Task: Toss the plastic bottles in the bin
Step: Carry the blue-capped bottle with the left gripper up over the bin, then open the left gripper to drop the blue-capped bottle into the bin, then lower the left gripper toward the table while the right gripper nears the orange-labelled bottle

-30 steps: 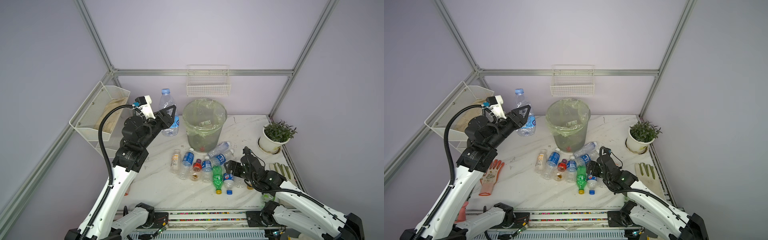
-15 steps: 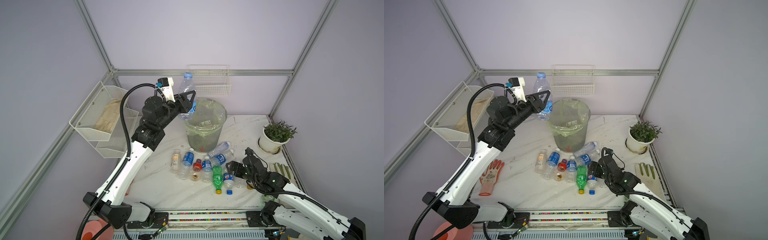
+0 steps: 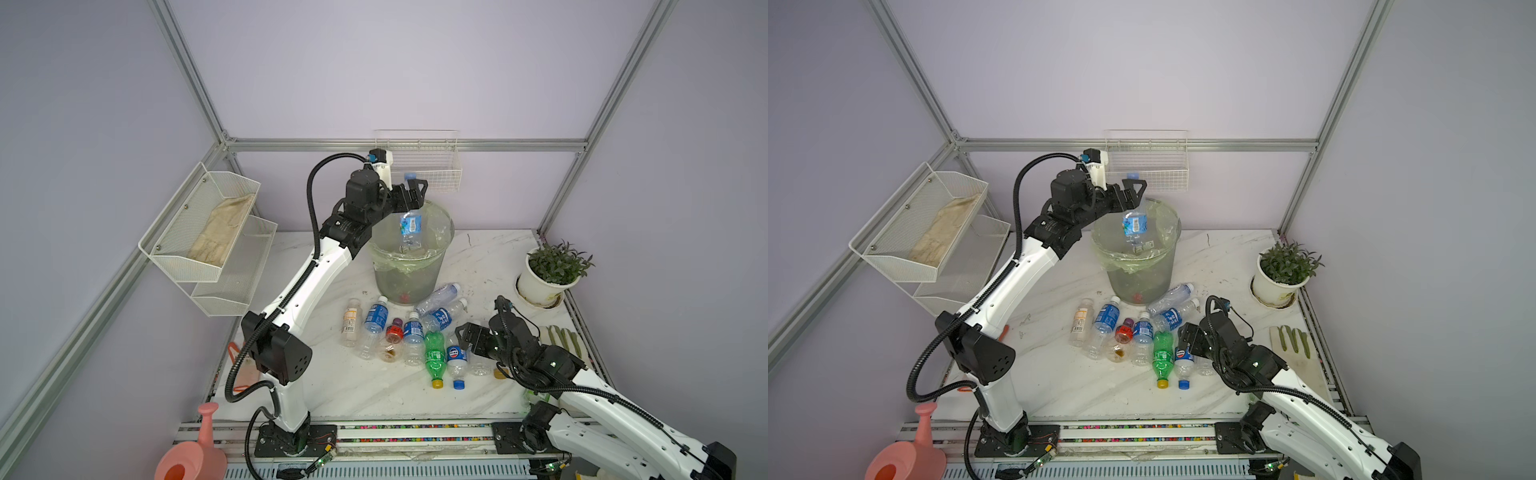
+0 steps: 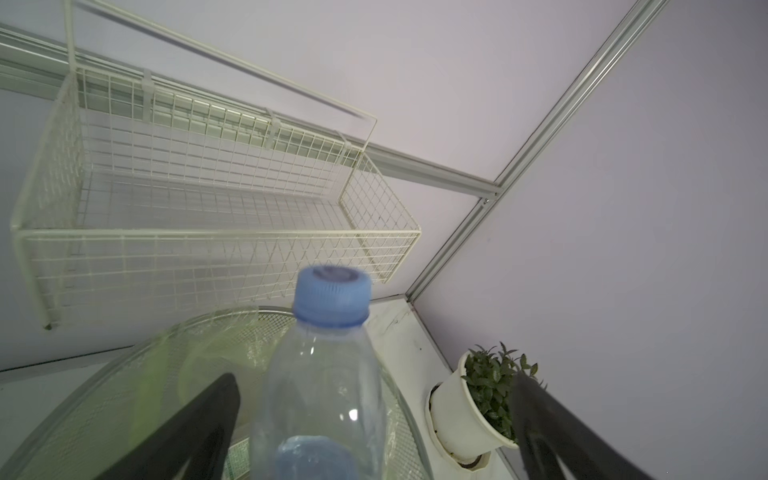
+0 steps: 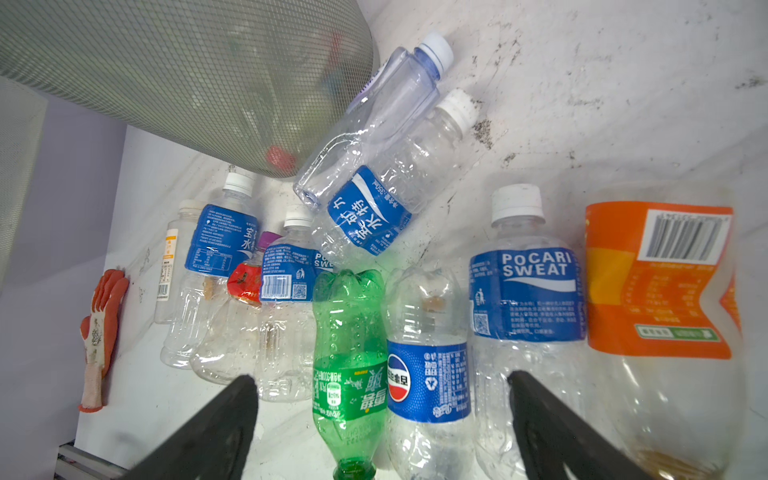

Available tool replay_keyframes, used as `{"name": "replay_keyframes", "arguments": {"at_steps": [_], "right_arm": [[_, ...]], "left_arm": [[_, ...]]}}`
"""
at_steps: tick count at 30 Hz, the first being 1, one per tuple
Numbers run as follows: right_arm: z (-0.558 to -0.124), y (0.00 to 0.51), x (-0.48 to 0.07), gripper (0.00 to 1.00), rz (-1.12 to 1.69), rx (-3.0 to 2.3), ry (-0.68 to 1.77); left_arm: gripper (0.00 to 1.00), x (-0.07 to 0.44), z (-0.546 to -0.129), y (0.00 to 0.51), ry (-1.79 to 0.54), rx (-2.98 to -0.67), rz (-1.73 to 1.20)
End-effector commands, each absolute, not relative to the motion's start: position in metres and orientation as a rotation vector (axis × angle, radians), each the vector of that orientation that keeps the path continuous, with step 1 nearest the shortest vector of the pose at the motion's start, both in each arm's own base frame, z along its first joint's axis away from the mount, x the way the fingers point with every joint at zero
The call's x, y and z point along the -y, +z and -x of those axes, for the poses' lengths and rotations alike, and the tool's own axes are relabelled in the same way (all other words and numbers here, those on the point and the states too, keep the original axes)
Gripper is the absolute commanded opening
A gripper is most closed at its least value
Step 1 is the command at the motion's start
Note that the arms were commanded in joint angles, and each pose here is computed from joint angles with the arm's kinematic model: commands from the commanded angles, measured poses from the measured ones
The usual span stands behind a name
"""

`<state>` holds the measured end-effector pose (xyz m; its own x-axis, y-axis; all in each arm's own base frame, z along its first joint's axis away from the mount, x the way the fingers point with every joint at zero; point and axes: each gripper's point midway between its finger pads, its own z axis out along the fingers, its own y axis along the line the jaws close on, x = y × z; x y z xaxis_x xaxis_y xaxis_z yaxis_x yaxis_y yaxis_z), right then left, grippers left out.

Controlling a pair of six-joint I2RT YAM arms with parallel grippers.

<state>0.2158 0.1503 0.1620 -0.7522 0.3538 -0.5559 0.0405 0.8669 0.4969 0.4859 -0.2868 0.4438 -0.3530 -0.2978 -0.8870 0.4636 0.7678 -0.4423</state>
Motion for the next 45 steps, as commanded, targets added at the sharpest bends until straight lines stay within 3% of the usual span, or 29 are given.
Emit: {"name": "replay_keyframes", "arguments": {"at_steps": [1,23,34,45], "right_arm": [[-0.213,0.170,-0.142,0.97,-0.296,-2.343,0.590],[-0.209,0.161,-0.141,0.97,-0.318,-2.367,0.595],[-0.214,0.145,-0.145,0.96,-0.327,-2.419,0.545],[-0.217,0.140,-0.139,0.96,-0.364,-2.445,0.471]], "left_arm": [[1.00,0.280,-0.434,0.541,-0.743,-1.544,-0.225],[1.00,0.225,-0.343,0.570,-0.768,-1.428,-0.154],[1.00,0.199,-0.313,0.519,-0.740,-1.499,-0.112],[1.00,0.175,-0.293,0.430,-0.672,-1.645,-0.074]]}}
